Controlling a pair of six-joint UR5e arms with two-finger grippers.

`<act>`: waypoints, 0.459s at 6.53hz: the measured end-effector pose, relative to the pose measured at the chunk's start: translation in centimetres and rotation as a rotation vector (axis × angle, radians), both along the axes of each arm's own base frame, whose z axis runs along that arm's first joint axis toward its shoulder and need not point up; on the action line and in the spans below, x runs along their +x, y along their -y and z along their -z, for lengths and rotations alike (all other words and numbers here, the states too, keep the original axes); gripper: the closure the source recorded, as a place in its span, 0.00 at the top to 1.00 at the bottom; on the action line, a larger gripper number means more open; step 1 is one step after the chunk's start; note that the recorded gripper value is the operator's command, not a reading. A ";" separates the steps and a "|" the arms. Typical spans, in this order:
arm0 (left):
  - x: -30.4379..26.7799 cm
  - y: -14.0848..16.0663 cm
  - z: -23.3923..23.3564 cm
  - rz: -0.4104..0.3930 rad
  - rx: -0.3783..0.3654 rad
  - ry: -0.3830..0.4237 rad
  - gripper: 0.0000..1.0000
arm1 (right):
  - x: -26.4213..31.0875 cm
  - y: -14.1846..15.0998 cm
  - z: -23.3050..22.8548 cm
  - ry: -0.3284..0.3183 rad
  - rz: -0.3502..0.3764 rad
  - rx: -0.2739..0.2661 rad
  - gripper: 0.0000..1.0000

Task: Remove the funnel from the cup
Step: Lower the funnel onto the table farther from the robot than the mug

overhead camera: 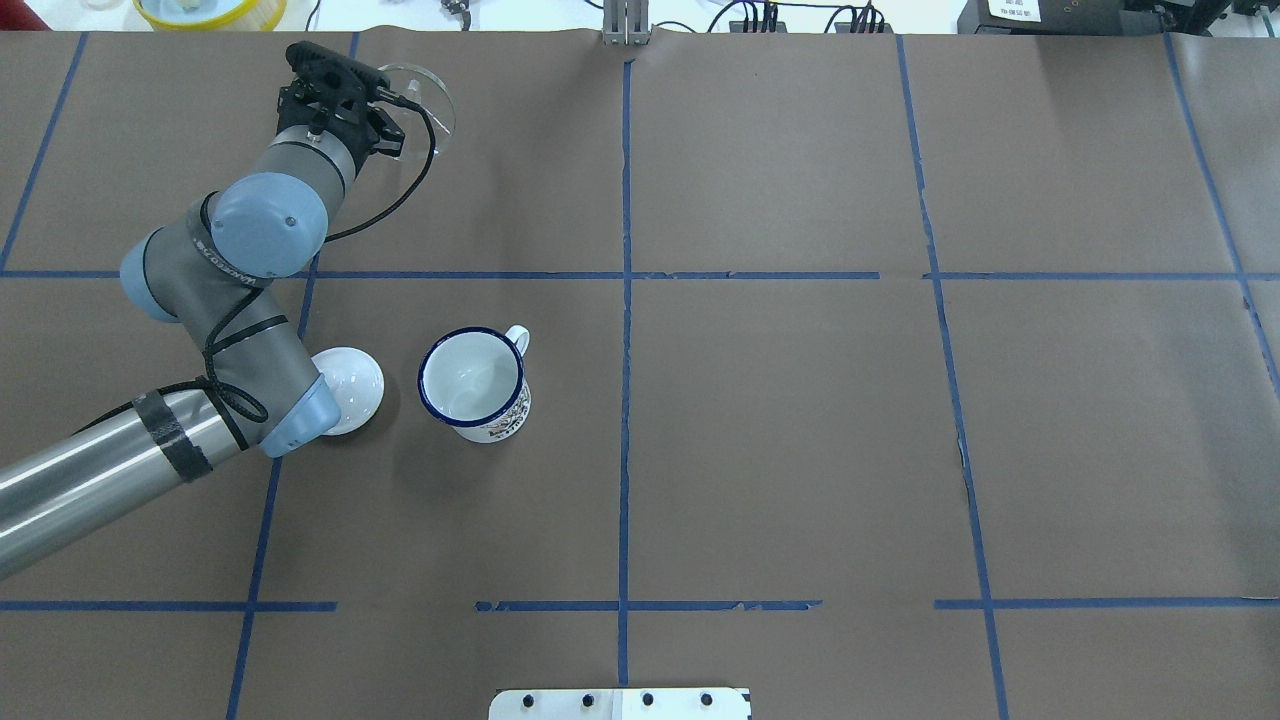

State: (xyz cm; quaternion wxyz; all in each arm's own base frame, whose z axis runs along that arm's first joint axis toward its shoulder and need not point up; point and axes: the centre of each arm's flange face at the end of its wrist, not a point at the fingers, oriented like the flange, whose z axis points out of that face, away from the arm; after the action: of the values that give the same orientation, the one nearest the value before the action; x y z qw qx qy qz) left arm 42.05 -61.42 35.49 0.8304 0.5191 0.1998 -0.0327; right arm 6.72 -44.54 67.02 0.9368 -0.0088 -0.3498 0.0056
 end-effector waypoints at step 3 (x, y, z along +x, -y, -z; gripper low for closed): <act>0.1 -0.2 -2.8 -0.011 0.061 -0.027 0.00 | 0.0 0.0 0.0 0.000 0.000 0.000 1.00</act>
State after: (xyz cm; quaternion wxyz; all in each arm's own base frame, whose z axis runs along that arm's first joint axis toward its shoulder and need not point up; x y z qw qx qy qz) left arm 42.16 -61.26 38.33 0.8116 0.5425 0.2147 -0.0293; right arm 6.72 -44.54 67.00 0.9368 -0.0086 -0.3498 0.0055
